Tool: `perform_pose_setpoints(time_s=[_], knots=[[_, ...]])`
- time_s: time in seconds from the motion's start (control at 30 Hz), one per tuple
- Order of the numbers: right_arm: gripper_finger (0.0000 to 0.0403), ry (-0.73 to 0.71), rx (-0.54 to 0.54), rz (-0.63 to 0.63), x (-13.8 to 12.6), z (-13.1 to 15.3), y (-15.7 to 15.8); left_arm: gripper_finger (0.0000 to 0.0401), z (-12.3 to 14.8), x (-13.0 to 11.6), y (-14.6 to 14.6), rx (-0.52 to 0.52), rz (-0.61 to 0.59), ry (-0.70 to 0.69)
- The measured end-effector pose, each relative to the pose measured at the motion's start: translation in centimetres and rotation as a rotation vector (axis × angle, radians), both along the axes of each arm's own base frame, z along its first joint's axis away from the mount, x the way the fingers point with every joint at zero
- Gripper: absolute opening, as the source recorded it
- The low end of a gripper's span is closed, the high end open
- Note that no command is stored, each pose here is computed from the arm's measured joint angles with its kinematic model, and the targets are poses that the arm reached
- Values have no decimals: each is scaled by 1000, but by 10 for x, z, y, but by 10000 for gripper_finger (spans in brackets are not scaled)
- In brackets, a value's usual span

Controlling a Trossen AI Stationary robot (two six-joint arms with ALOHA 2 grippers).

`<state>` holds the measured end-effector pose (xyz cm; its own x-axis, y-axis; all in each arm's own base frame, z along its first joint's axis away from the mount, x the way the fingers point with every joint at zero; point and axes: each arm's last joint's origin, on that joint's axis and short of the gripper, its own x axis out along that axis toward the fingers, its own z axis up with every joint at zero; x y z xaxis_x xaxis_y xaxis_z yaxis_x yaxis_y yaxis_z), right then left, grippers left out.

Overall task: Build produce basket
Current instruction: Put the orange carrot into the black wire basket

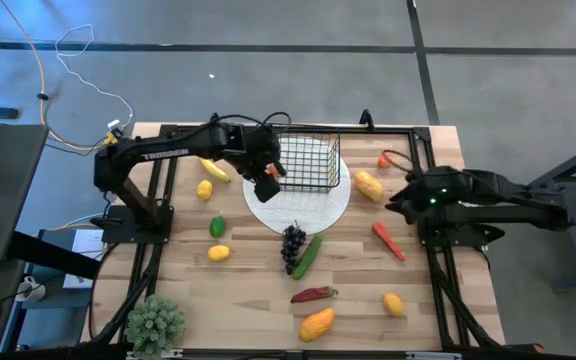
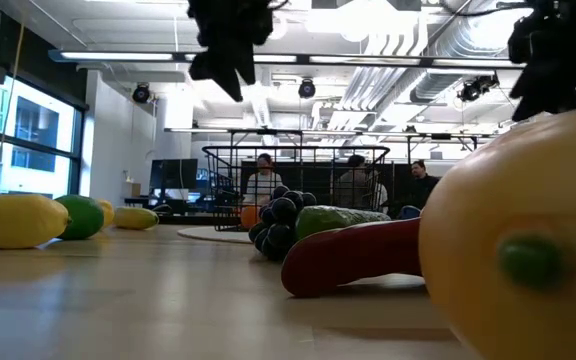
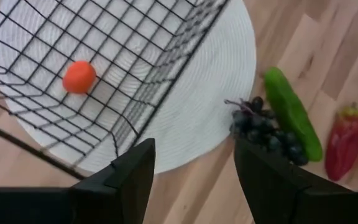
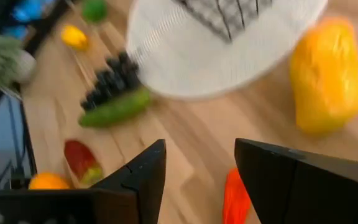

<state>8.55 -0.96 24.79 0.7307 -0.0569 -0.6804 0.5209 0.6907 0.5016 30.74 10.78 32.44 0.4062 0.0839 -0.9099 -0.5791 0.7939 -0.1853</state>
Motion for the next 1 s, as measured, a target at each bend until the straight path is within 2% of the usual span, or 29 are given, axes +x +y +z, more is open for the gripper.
perform_pose_setpoints(time_s=[0.23,0.4,0.7,1.0], knots=[[173,215,176,-8,20,-14,2,209,6,0,-25,39,-3,9],[173,306,237,-34,30,-21,8,209,-10,1,-38,16,-20,56],[173,464,232,-77,47,-37,23,209,-35,-12,-45,-36,-42,142],[173,625,236,-154,63,-58,39,209,-22,-35,-49,-15,-57,108]])
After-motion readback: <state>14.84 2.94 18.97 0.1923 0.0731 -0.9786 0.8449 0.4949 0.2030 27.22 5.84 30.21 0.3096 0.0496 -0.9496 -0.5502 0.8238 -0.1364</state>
